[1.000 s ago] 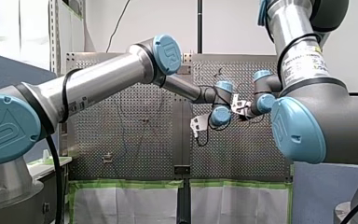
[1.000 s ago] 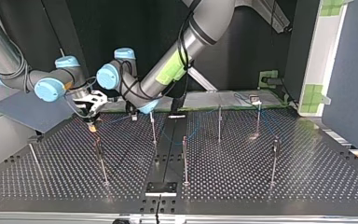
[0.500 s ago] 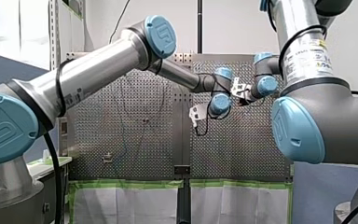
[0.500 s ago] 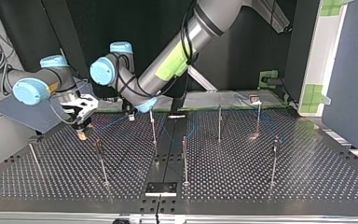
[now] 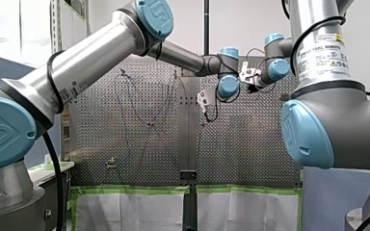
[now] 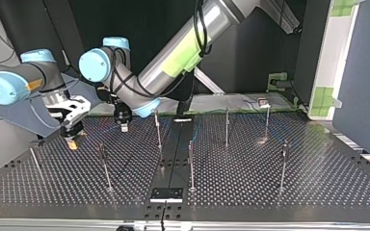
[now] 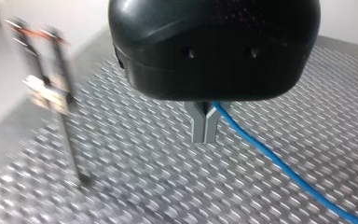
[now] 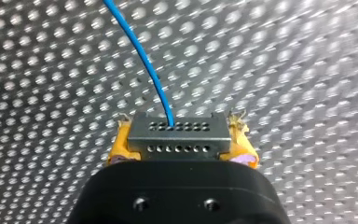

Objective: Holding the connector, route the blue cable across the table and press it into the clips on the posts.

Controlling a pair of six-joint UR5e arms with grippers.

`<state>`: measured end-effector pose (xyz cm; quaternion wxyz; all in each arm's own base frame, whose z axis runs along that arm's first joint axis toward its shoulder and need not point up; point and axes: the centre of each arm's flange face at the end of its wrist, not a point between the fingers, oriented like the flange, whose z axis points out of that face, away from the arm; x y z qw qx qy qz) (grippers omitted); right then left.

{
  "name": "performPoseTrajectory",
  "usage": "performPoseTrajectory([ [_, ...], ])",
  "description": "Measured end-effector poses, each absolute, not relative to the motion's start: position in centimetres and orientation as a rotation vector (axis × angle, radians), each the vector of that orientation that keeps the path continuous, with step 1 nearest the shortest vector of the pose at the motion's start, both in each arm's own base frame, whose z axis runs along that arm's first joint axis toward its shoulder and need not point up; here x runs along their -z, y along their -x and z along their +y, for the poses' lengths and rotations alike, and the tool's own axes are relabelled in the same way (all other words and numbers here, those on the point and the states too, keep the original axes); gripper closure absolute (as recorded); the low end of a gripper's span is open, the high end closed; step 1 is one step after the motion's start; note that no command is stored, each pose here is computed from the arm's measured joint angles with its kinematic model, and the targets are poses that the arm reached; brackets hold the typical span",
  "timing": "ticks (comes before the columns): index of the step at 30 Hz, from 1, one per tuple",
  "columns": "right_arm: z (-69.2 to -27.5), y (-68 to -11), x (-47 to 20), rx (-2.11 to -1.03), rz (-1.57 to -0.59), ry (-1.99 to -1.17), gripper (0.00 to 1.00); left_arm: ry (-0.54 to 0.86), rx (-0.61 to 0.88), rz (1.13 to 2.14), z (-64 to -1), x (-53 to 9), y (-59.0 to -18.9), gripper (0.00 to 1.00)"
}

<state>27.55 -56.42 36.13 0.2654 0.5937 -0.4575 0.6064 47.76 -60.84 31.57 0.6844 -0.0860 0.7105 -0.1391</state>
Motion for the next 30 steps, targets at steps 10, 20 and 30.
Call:
performPoseTrajectory([
  [10,-55.0,-27.7,-40.4,-1.697,-1.169,-1.598,1.0,0.184,0.367,1.554,-61.5,-34.5,-47.8,1.0],
  [20,-54.9,-28.3,-41.6,-1.759,-1.136,-1.63,1.0,0.202,0.366,1.554,-60.6,-34.6,-48.8,1.0],
  [30,-54.9,-28.5,-42.7,-1.786,-1.12,-1.642,1.0,0.219,0.376,1.54,-60.5,-35.0,-49.2,1.0],
])
